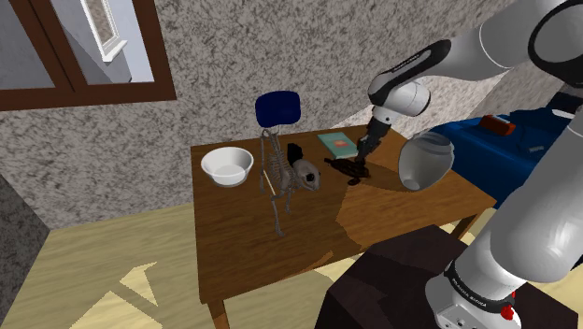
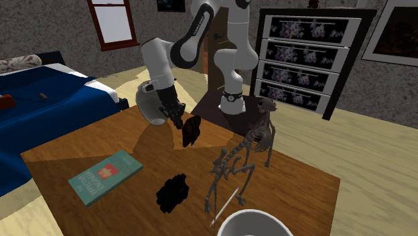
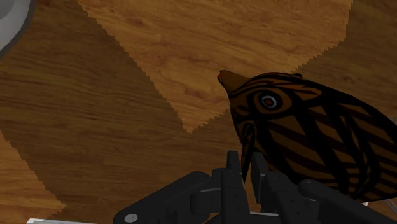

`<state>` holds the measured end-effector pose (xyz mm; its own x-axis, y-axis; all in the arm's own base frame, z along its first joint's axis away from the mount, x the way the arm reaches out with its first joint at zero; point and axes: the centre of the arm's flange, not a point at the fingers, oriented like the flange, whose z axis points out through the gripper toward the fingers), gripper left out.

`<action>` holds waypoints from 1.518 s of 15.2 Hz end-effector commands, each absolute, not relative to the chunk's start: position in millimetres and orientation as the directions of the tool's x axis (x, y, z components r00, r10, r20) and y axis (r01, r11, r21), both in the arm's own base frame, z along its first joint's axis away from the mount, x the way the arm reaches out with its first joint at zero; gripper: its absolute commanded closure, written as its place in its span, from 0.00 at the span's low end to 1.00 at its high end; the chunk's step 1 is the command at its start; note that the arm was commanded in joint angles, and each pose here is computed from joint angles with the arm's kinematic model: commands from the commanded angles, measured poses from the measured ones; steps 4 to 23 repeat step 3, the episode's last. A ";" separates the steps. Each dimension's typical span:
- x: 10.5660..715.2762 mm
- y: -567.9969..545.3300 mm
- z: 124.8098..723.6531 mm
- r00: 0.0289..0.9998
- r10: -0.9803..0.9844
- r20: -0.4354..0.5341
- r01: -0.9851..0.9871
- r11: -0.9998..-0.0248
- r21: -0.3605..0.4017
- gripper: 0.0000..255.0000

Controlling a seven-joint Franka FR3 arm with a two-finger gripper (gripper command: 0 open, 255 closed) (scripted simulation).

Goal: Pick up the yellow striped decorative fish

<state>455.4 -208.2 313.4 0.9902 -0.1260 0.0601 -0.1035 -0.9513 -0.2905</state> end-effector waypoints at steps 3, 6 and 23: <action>455.1 -208.4 325.1 0.990 -0.126 0.060 -0.104 -0.951 -0.290 1.00; 455.1 -208.4 325.1 0.990 -0.126 0.060 -0.104 -0.951 -0.290 1.00; 455.1 -208.4 325.1 0.990 -0.126 0.060 -0.104 -0.951 -0.290 1.00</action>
